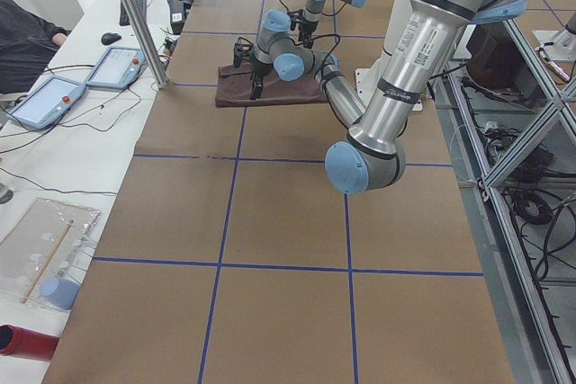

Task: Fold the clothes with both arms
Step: 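Slide the right gripper along the side edge toward the collar, folding it over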

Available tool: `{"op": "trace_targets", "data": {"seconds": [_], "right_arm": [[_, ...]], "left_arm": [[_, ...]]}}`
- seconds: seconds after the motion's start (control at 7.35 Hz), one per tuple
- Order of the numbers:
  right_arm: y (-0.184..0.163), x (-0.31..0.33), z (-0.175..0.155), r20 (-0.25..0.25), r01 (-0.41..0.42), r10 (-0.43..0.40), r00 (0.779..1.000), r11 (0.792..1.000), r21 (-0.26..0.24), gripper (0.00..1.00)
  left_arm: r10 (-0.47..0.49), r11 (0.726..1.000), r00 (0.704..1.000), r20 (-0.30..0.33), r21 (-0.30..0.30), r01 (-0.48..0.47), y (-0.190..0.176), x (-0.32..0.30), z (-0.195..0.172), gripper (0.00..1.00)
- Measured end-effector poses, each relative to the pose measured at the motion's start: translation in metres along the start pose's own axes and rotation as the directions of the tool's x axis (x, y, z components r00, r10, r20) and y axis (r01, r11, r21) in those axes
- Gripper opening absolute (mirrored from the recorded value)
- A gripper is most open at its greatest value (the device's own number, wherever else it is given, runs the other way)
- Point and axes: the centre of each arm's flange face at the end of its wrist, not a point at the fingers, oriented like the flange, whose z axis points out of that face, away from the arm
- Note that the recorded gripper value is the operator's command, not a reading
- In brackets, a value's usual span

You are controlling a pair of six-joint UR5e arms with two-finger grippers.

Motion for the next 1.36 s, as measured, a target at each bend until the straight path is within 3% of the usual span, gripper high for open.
{"op": "trace_targets", "data": {"seconds": [0.14,0.54,0.95,1.36], "right_arm": [[-0.006,-0.007,0.004,-0.003,0.021,-0.021,1.0,1.0,-0.01,1.0],[-0.005,-0.005,0.029,0.002,0.071,-0.071,0.997,0.991,-0.11,1.0],[-0.005,0.005,0.039,0.001,0.055,-0.056,0.998,0.979,-0.195,1.0],[-0.003,0.012,0.044,-0.031,0.043,-0.051,0.998,0.973,-0.227,1.0]], "left_arm": [[0.001,1.0,1.0,0.0,0.0,-0.001,0.0,0.0,0.0,1.0],[0.001,1.0,1.0,0.0,-0.001,-0.001,0.0,0.0,0.0,1.0],[0.0,1.0,1.0,-0.001,0.0,0.0,-0.001,0.0,-0.001,1.0],[-0.001,1.0,1.0,-0.002,0.0,0.001,0.0,0.0,-0.001,1.0]]}}
